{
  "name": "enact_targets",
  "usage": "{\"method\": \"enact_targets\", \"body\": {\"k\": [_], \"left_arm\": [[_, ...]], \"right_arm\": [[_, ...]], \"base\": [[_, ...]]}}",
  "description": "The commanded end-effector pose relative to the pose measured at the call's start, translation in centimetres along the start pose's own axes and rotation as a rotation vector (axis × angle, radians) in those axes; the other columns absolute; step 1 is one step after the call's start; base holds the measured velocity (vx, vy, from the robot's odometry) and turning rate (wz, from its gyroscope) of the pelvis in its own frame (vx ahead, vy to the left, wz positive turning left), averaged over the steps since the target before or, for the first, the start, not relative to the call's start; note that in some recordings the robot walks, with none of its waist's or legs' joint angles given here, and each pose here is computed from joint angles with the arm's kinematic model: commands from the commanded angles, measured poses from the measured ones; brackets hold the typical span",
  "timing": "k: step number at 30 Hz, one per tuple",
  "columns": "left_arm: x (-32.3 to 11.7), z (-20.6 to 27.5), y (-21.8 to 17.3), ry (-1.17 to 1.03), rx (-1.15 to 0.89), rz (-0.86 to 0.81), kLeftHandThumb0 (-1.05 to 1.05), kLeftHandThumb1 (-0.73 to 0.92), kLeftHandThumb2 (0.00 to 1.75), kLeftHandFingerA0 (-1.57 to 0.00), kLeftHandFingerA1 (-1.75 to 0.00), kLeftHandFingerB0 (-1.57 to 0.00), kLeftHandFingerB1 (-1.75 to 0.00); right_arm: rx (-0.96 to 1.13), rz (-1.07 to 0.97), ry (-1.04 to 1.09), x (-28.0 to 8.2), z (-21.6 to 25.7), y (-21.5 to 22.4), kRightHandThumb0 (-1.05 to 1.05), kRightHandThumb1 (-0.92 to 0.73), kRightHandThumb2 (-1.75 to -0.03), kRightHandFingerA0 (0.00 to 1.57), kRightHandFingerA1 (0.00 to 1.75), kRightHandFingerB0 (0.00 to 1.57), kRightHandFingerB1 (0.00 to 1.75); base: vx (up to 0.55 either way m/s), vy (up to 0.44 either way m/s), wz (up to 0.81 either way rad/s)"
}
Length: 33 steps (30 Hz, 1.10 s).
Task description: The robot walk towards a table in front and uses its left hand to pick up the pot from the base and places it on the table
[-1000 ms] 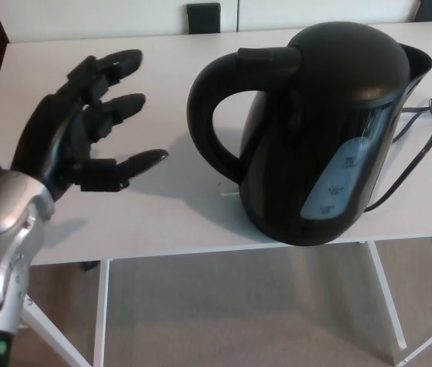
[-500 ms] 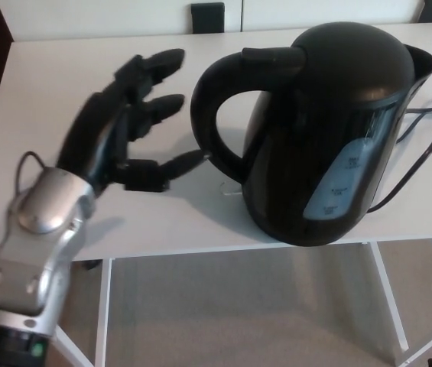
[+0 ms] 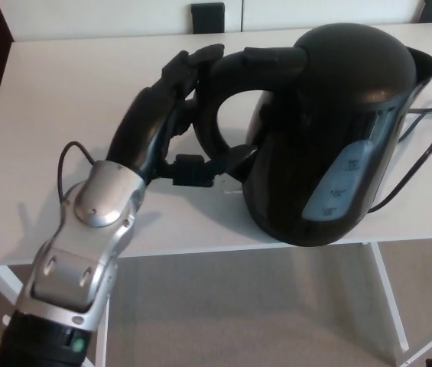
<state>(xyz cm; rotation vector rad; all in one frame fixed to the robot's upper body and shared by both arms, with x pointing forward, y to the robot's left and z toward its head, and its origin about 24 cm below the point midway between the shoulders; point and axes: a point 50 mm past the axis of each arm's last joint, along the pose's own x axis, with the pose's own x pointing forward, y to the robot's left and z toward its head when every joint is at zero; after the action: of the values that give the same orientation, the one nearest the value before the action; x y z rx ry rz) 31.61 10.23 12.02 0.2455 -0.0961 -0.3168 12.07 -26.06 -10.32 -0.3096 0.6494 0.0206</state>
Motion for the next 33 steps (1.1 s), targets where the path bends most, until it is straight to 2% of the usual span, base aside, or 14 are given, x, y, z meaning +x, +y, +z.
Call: {"method": "enact_targets", "body": {"k": [1,9,13,15,16,17,18,19,20,23,24,25,26,33], "left_arm": [[0.6,-0.5,0.2,0.055,0.081,0.076,-0.6,0.4,0.7,-0.22,-0.44,-0.08,-0.35],[0.9,-0.6,0.9,0.073,0.067,0.139,-0.54,0.42,0.68,-0.27,-0.42,-0.11,-0.35],[1.3,-0.7,1.2,0.096,0.038,0.171,-0.45,0.46,0.68,-0.31,-0.42,-0.22,-0.37],[1.5,-0.8,1.3,0.106,0.046,0.189,-0.38,0.56,0.57,-0.4,-0.37,-0.29,-0.31],[1.7,-0.8,1.3,0.114,0.044,0.196,-0.44,0.49,0.71,-0.37,-0.45,-0.29,-0.4],[1.9,-0.8,1.4,0.122,0.039,0.203,-0.44,0.49,0.71,-0.37,-0.45,-0.29,-0.4],[2.0,-0.8,1.4,0.126,0.035,0.206,-0.36,0.59,0.58,-0.47,-0.38,-0.33,-0.32],[2.1,-0.8,1.4,0.129,0.029,0.209,-0.36,0.59,0.58,-0.47,-0.38,-0.33,-0.32],[2.2,-0.9,1.4,0.132,0.026,0.22,-0.46,0.51,0.75,-0.56,-0.52,-0.31,-0.42],[2.7,-0.9,1.3,0.121,0.021,0.255,-0.44,0.56,0.78,-0.68,-0.56,-0.34,-0.44],[2.9,-0.9,1.2,0.119,0.021,0.258,-0.36,0.75,0.63,-0.93,-0.5,-0.41,-0.34],[3.2,-1.0,1.2,0.117,0.02,0.263,-0.36,0.75,0.63,-0.93,-0.5,-0.41,-0.34],[3.4,-0.9,1.1,0.108,0.012,0.265,-0.33,0.78,0.65,-1.02,-0.52,-0.44,-0.35],[3.8,-0.8,-0.2,0.073,0.025,0.252,-0.31,0.85,0.66,-1.1,-0.6,-0.52,-0.37]], "right_arm": [[-0.026,-0.02,-0.024,0.0,0.4,-0.3,0.14,-0.92,-0.78,0.2,0.5,0.03,0.35],[0.002,-0.013,-0.027,-0.1,0.7,-0.4,0.14,-0.92,-0.79,0.15,0.48,0.02,0.32],[-0.025,-0.021,-0.032,-0.2,0.8,-0.3,0.14,-0.92,-0.78,0.21,0.49,0.03,0.35],[-0.031,-0.023,-0.027,-0.2,0.8,-0.3,0.13,-0.92,-0.77,0.22,0.49,0.03,0.35],[-0.029,-0.023,-0.026,-0.2,0.8,-0.3,0.13,-0.92,-0.77,0.21,0.49,0.03,0.34],[-0.025,-0.021,-0.027,-0.2,0.8,-0.3,0.13,-0.92,-0.77,0.21,0.49,0.03,0.34],[-0.026,-0.022,-0.025,-0.2,0.8,-0.2,0.13,-0.92,-0.77,0.21,0.49,0.03,0.35],[-0.029,-0.022,-0.023,-0.1,0.7,-0.2,0.13,-0.92,-0.77,0.21,0.49,0.03,0.35],[-0.027,-0.021,-0.021,-0.1,0.7,-0.2,0.13,-0.92,-0.77,0.21,0.49,0.03,0.34],[-0.02,-0.019,-0.022,-0.1,0.7,-0.1,0.13,-0.92,-0.77,0.2,0.49,0.03,0.34],[-0.021,-0.019,-0.023,-0.1,0.7,-0.1,0.12,-0.92,-0.75,0.23,0.5,0.04,0.35],[-0.022,-0.02,-0.024,0.0,0.8,-0.1,0.12,-0.92,-0.75,0.23,0.5,0.04,0.35],[-0.025,-0.02,-0.023,0.0,0.8,-0.1,0.12,-0.92,-0.75,0.23,0.49,0.04,0.35],[-0.061,-0.022,-0.035,0.0,0.9,-0.2,0.13,-0.92,-0.74,0.26,0.51,0.05,0.37]], "base": [[0.0,0.0,0.0],[0.0,0.0,0.0],[0.0,0.0,0.0],[0.0,0.0,0.0],[0.0,0.0,0.0],[0.0,0.0,0.0],[0.0,0.0,0.0],[0.0,0.0,0.0],[0.0,0.0,0.0],[0.0,0.0,0.0],[0.0,0.0,0.0],[0.0,0.0,0.0],[0.0,0.0,0.0],[0.0,0.0,0.0]]}}
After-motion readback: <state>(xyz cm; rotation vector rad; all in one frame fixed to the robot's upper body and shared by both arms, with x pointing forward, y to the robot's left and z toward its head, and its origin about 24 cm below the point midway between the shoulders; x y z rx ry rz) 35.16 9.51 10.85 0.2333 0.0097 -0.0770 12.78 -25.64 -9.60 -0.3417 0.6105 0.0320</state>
